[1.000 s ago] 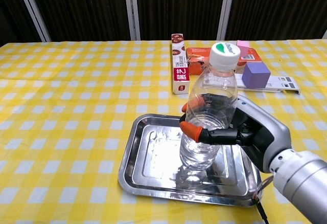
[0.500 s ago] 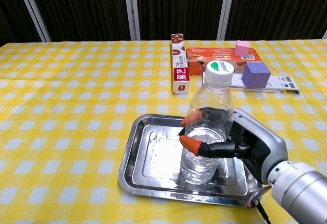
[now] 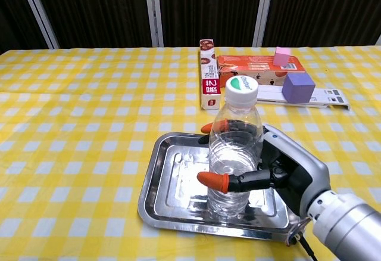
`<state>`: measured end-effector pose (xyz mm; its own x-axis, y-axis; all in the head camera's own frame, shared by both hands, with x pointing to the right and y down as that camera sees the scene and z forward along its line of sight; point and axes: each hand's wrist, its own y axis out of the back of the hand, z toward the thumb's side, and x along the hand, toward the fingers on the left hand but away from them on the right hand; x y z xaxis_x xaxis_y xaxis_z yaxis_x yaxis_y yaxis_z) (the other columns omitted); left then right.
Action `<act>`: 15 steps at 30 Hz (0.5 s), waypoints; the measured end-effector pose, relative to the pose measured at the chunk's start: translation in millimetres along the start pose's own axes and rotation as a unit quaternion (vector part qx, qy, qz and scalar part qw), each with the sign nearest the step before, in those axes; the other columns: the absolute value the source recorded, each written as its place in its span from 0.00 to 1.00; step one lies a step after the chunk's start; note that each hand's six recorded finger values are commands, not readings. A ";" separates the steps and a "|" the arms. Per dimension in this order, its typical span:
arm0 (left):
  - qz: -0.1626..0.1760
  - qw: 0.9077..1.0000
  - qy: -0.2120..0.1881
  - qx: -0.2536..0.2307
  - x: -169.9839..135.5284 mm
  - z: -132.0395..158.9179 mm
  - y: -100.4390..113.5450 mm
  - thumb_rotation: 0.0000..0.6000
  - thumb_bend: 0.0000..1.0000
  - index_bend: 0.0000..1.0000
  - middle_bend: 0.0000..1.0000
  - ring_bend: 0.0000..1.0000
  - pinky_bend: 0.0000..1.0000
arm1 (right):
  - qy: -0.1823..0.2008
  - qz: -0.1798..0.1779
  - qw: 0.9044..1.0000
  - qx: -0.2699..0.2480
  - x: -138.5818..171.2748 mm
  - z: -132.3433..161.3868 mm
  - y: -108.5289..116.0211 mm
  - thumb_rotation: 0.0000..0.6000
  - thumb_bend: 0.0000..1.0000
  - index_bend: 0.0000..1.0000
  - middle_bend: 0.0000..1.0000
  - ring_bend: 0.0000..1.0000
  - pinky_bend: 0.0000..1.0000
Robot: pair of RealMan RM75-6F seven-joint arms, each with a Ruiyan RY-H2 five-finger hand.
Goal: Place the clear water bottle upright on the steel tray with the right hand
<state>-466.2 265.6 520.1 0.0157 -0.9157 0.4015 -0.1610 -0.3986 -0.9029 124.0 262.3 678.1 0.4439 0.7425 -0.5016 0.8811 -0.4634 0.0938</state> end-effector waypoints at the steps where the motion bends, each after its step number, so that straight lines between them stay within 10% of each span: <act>1: 0.000 1.000 0.000 0.000 -0.1 0.1 0.0 1.00 0.22 0.12 0.00 0.00 0.00 | 0.003 0.003 1.000 0.001 0.1 -0.2 0.2 1.00 0.20 0.23 0.23 0.05 0.00; 15: 0.004 1.000 0.003 0.000 -0.5 -1.1 1.7 1.00 0.22 0.13 0.00 0.00 0.00 | 0.013 0.045 0.997 0.066 24.9 -7.9 29.1 1.00 0.20 0.17 0.14 0.00 0.00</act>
<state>-467.6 265.5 518.6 0.0086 -0.9184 0.3955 -0.1616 -0.3915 -0.9058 162.0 271.2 675.1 0.5252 0.7070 -0.4736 0.8096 -0.5866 0.0222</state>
